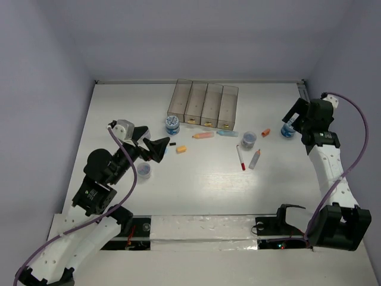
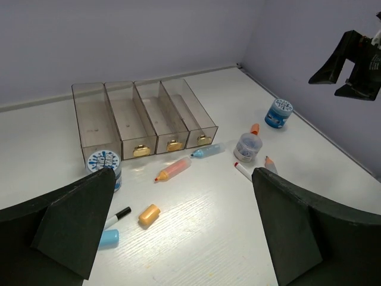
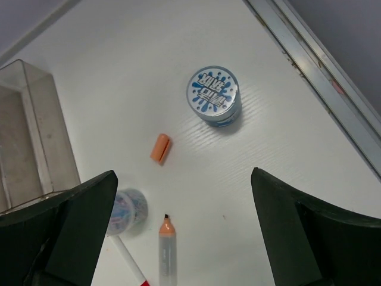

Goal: Sort the stationery into containers
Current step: Pick up the stationery from the center of the board.

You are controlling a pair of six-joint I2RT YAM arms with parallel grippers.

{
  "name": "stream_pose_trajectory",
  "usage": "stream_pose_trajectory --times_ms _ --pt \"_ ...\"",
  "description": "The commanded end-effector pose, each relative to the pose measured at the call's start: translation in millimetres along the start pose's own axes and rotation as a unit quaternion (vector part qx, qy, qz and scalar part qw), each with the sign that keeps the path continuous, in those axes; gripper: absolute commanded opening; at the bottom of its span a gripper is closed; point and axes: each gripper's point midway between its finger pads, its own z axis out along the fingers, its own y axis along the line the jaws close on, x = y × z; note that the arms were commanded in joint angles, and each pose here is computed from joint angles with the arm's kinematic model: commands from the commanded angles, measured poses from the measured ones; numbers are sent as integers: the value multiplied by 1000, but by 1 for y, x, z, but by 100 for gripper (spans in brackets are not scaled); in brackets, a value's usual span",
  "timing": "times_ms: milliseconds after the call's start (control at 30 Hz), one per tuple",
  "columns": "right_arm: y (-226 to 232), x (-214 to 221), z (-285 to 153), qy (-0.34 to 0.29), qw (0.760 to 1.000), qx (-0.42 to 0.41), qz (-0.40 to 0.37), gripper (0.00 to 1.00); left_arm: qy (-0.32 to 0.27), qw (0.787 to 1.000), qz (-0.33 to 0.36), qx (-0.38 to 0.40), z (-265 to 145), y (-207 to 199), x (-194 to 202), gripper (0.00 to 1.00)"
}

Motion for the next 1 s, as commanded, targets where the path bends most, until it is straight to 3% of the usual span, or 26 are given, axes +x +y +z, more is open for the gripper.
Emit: stream_pose_trajectory --times_ms 0,633,967 --pt "-8 -7 8 -17 999 28 2 100 -20 1000 9 18 -1 -8 -15 99" --pt "-11 39 86 94 993 61 -26 100 -23 999 15 19 -5 -12 -14 99" --pt "-20 46 132 116 988 94 -35 100 -18 999 16 22 -3 -15 -12 99"
